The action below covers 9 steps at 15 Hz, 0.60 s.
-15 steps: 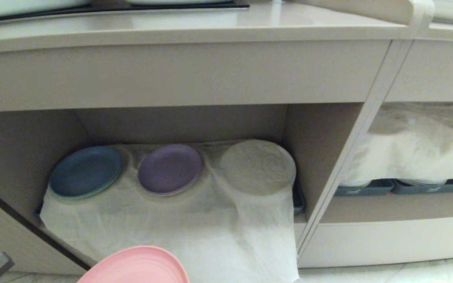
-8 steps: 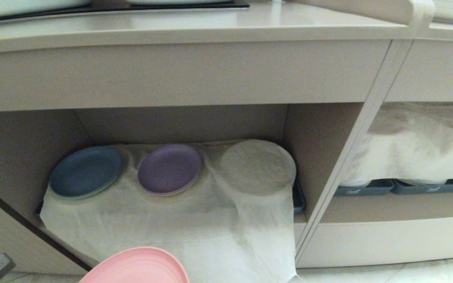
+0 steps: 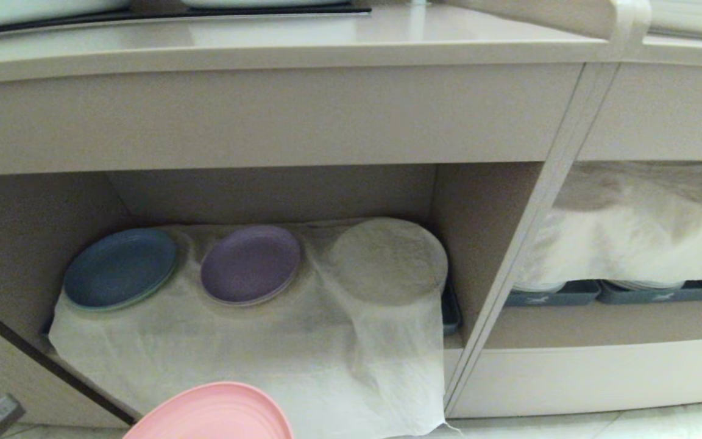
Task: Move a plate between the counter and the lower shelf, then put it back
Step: Put the plate in the cupboard
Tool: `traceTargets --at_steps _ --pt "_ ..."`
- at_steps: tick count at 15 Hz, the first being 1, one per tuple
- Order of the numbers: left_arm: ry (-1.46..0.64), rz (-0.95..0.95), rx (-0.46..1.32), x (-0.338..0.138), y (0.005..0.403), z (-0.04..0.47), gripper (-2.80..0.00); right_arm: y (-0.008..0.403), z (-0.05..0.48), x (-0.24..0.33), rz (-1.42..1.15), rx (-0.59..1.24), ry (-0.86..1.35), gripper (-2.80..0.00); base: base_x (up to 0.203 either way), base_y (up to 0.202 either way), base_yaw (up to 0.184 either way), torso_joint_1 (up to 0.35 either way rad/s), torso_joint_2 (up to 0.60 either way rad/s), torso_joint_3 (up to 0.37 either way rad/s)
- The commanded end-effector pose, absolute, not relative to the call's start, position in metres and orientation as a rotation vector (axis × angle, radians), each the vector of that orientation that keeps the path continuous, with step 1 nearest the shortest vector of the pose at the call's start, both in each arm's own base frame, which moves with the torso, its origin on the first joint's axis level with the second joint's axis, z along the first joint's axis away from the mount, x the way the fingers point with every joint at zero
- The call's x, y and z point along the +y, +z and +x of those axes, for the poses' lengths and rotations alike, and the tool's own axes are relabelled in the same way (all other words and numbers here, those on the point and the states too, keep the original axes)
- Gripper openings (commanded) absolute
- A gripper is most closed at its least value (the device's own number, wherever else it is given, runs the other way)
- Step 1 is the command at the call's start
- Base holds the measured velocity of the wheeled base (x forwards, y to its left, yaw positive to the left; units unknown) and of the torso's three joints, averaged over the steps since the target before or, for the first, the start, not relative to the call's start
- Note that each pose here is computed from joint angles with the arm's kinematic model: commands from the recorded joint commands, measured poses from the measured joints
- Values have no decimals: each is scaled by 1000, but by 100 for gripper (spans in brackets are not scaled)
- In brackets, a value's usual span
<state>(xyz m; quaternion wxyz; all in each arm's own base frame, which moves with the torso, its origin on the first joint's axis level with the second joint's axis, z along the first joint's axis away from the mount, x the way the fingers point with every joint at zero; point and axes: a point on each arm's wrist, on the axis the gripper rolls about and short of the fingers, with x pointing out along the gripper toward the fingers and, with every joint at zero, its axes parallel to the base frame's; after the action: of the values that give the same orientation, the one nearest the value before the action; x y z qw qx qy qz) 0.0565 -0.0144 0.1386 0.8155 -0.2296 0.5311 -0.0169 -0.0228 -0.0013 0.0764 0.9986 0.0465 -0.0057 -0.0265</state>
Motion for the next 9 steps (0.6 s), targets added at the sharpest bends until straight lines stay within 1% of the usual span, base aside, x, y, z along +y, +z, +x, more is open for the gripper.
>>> traceTargets --at_steps 1,9 --pt "-34 -493 1136 -14 138 56 -280 76 -23 -1 94 -12 -53 -280 0 -191 0 4 5 6" --pt "-35 -491 1143 -14 137 55 -280 76 -23 -1 94 -12 -53 -280 0 -195 1 2 2 3"
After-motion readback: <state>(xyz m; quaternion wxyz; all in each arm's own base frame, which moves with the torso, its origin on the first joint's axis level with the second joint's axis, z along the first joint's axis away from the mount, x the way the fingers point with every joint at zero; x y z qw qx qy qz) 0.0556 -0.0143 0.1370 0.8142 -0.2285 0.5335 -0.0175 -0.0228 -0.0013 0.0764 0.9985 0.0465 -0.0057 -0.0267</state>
